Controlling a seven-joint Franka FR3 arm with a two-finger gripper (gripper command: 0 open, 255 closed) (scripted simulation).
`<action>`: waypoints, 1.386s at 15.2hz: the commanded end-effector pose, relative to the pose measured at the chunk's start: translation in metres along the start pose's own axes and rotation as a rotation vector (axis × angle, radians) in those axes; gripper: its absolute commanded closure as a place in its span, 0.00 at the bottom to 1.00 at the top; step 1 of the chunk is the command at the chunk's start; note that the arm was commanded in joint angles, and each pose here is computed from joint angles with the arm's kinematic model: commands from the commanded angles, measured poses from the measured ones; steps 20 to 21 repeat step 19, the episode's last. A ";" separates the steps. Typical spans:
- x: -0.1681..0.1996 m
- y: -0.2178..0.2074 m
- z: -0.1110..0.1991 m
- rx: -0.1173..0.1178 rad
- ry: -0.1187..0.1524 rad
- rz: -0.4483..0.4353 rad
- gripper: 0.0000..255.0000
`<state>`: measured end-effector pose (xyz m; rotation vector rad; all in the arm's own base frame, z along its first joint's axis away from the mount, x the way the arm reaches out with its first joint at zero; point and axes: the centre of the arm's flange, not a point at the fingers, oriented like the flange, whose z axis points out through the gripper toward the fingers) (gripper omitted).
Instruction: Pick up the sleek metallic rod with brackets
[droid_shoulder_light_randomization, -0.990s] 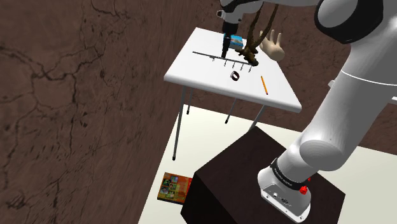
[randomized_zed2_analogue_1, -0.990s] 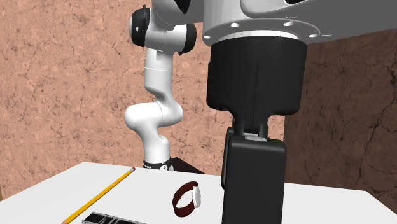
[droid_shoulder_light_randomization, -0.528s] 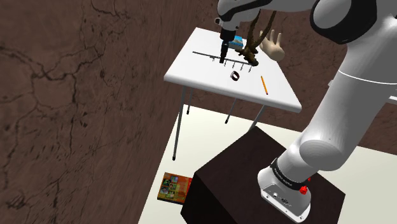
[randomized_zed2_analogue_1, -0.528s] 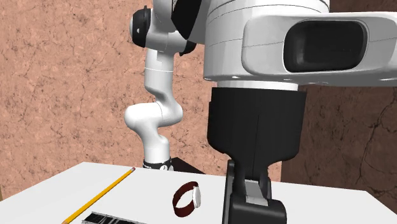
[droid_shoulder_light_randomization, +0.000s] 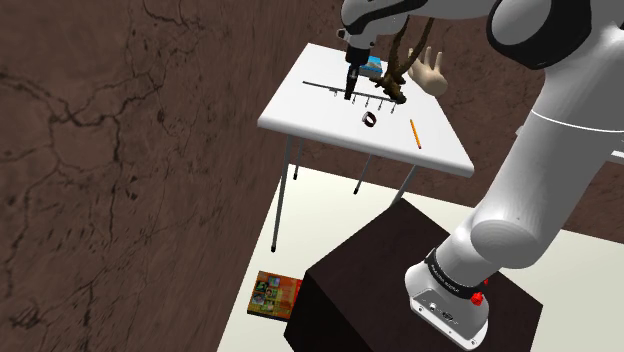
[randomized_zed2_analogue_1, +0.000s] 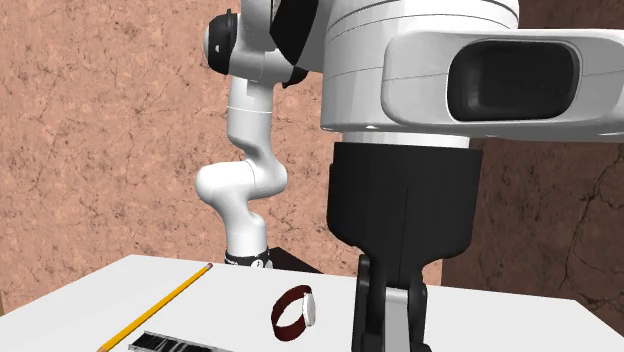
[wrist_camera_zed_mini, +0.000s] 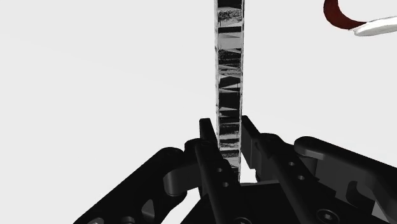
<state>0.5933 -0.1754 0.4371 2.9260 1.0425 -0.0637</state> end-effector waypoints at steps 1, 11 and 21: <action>0.000 0.000 0.000 0.000 0.000 0.000 1.00; -0.003 0.001 -0.048 0.000 0.000 0.000 1.00; -0.004 0.001 -0.080 0.000 0.000 0.000 1.00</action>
